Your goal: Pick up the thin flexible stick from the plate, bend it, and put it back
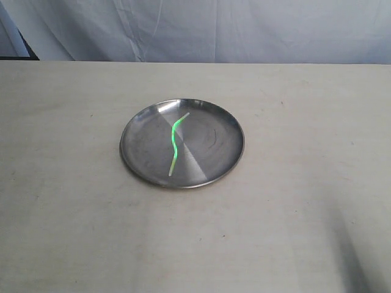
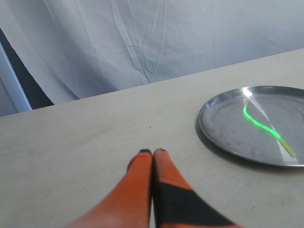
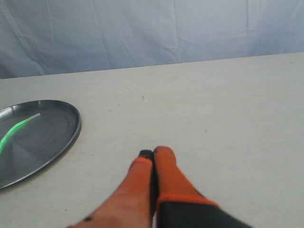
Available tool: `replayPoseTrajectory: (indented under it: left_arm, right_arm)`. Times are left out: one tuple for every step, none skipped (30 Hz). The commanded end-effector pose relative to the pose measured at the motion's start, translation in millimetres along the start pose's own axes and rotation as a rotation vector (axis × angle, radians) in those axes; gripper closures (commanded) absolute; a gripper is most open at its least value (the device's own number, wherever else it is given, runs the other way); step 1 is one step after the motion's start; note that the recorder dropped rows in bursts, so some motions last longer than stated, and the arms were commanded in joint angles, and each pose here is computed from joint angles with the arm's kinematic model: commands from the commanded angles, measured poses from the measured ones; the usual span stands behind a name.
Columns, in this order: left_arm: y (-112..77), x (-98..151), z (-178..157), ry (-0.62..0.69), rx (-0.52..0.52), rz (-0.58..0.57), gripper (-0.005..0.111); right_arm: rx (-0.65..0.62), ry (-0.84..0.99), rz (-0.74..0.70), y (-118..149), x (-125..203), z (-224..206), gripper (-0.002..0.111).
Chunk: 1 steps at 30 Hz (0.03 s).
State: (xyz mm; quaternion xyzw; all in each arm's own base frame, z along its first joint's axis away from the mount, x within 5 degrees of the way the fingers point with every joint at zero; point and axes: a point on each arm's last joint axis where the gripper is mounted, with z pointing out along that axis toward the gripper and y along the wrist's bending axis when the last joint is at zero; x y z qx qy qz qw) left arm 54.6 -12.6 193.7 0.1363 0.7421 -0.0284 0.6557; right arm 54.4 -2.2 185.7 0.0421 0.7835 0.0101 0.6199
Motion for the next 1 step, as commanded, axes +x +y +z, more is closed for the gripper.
replayPoseTrajectory:
  left_arm:
    - [0.0,-0.2,-0.3,-0.014,-0.001,0.001,0.107]
  right_arm:
    - [0.005,-0.013,-0.002,-0.3,0.4,-0.1,0.108]
